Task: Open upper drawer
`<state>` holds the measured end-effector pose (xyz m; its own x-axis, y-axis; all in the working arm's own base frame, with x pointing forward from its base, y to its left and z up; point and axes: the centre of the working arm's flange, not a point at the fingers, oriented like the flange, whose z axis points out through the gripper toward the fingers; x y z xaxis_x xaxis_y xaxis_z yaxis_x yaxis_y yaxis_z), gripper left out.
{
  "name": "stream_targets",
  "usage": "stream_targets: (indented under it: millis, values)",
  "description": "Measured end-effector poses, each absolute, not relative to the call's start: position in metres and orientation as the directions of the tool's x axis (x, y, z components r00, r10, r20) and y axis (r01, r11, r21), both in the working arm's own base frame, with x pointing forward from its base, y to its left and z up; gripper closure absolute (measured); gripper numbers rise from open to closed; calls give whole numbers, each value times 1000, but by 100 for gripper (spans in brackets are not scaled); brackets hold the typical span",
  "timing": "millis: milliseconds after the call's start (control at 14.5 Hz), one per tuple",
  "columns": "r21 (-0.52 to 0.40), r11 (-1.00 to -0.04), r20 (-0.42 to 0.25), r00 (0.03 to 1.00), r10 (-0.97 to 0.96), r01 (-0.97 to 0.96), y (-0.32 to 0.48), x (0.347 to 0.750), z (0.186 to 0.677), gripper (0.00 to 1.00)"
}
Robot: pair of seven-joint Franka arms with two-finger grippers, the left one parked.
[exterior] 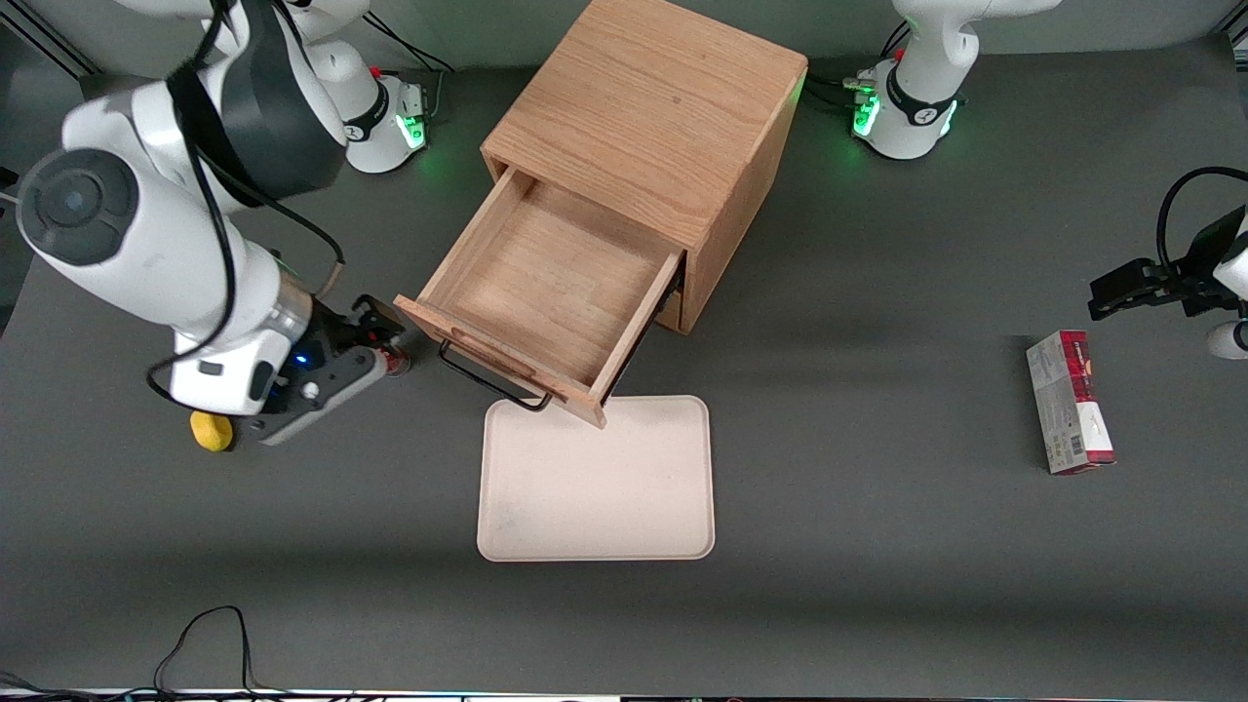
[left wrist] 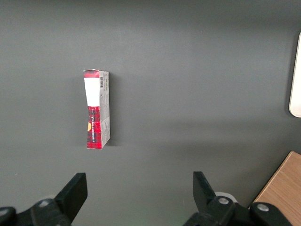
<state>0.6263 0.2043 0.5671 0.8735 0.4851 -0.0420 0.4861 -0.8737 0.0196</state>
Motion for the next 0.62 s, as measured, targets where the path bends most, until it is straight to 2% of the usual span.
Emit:
stream_targets:
  millis: [276,621]
  values:
    - [64,-952,-40,954,299,301,140,627,591,0]
    - [68,-989,-14,991,134,134,66,619,604,0]
